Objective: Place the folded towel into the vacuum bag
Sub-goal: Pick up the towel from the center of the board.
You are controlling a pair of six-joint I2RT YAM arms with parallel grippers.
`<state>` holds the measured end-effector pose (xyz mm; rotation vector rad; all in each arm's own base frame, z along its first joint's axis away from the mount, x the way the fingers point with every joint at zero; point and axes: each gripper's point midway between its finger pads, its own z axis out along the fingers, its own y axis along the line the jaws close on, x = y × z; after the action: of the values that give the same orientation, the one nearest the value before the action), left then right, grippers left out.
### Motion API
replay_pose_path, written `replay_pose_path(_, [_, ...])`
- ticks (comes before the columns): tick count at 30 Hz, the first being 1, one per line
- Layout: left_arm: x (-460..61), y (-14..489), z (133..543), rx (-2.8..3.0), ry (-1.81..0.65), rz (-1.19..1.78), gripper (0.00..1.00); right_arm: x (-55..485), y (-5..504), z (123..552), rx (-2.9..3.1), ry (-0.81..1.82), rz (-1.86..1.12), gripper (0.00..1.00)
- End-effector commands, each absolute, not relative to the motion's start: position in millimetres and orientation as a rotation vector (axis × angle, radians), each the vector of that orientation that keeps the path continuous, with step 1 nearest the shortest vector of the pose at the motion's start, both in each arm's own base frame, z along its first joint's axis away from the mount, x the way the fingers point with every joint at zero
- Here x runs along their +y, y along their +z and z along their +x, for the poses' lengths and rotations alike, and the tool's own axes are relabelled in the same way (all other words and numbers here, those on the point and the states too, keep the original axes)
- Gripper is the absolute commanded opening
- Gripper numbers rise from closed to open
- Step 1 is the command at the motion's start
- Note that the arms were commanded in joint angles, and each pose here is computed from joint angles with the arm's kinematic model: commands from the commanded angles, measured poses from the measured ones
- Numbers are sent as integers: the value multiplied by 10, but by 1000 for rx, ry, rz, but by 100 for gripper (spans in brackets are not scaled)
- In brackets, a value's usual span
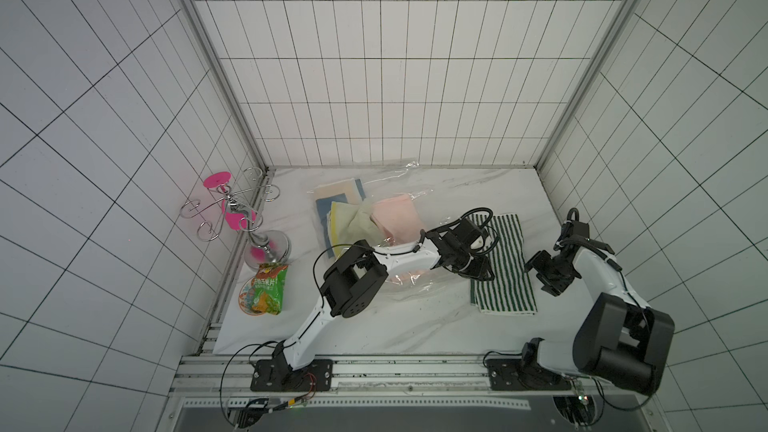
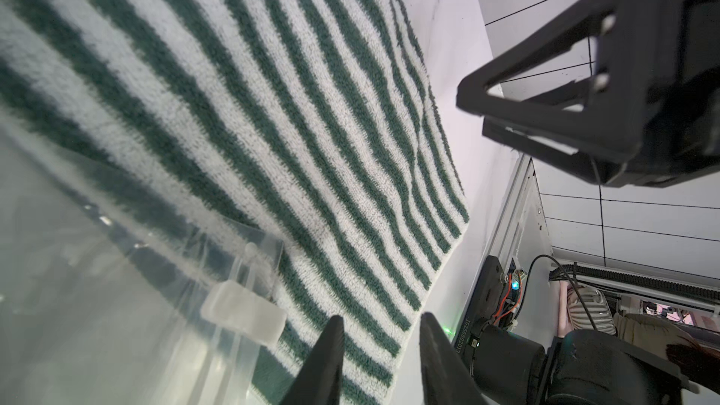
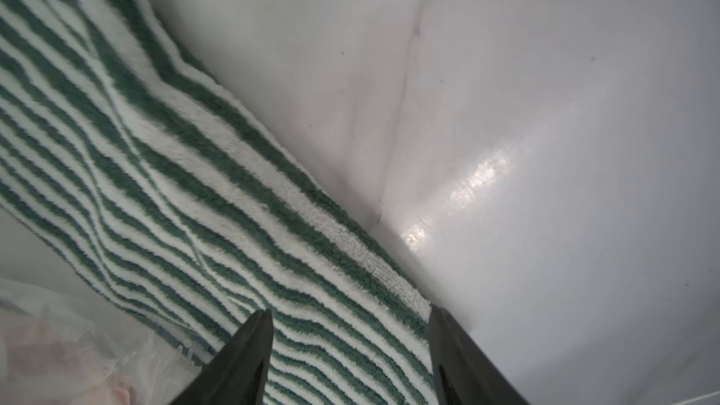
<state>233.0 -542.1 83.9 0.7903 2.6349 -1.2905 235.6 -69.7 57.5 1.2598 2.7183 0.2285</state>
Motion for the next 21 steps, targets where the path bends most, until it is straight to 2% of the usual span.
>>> replay_pose_path(1, [-5430, 721, 2346, 2654, -1268, 778, 35, -637, 378, 2299, 2756, 293, 1337, 64])
replay_pose_path(3, [-5423, 656, 2326, 2664, -1259, 781, 35, -626, 336, 2350, 2750, 319, 1337, 60])
replay_pose_path(6, [-5381, 469, 2312, 2699, -1228, 769, 35, -595, 328, 2368, 2771, 302, 1278, 47])
replay_pose_path(9, [-5336, 242, 2297, 2747, -1191, 757, 34, -544, 366, 2329, 2778, 289, 1213, 20])
replay_pose_path(12, [-5303, 96, 2276, 2785, -1159, 750, 34, -520, 536, 2295, 2778, 199, 1117, 3])
replay_pose_path(13, [-5300, 74, 2274, 2789, -1147, 753, 34, -507, 630, 2310, 2777, 140, 1070, 0])
replay_pose_path(16, [-5299, 14, 2281, 2801, -1124, 749, 34, -414, 971, 2385, 2784, -71, 869, 0])
replay_pose_path(21, [-5282, -71, 2307, 2818, -1107, 726, 33, -178, 1250, 2421, 2791, -122, 690, 0])
